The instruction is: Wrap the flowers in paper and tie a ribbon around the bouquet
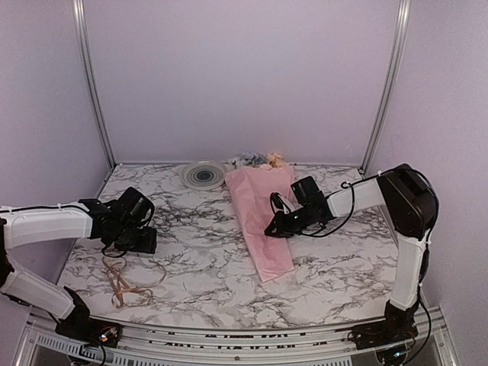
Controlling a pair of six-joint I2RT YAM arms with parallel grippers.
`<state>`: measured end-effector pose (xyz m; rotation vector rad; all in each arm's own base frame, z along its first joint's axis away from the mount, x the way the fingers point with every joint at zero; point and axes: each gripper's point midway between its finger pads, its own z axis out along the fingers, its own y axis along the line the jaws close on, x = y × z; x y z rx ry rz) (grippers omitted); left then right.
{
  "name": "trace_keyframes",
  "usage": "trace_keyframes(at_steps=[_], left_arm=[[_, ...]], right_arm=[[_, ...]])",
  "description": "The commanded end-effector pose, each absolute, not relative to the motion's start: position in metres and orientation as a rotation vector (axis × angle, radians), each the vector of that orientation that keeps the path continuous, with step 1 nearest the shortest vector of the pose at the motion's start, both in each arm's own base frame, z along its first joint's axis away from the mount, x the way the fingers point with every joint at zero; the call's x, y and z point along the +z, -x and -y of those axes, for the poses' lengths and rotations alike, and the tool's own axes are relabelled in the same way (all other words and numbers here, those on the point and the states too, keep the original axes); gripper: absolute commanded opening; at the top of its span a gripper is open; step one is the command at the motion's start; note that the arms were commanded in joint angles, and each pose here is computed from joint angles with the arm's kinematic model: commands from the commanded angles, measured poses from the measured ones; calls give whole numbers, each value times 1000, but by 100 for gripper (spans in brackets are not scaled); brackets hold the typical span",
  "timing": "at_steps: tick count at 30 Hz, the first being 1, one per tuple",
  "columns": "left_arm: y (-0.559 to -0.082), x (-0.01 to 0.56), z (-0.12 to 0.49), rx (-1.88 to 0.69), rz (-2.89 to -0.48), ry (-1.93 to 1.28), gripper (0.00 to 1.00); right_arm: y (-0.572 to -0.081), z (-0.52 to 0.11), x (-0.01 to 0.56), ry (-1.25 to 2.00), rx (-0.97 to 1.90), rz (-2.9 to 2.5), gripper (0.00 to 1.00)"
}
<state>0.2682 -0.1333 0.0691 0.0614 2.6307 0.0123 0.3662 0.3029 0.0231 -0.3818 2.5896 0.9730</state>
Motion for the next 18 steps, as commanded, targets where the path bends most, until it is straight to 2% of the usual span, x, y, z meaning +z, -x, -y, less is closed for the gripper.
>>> trace_keyframes(at_steps=[1,10,18], left_arm=[[-239,55,112,-38,-2751,40,68],[-220,55,100,-163,-2828,183,68],[-212,35,97,-161,-2919,321,64]], right_arm=[[-356,-270,-14,323,716,-2755,13],[-351,-268,-20,338,661,-2784,13],[-351,-269,-12,356,625,-2762,14]])
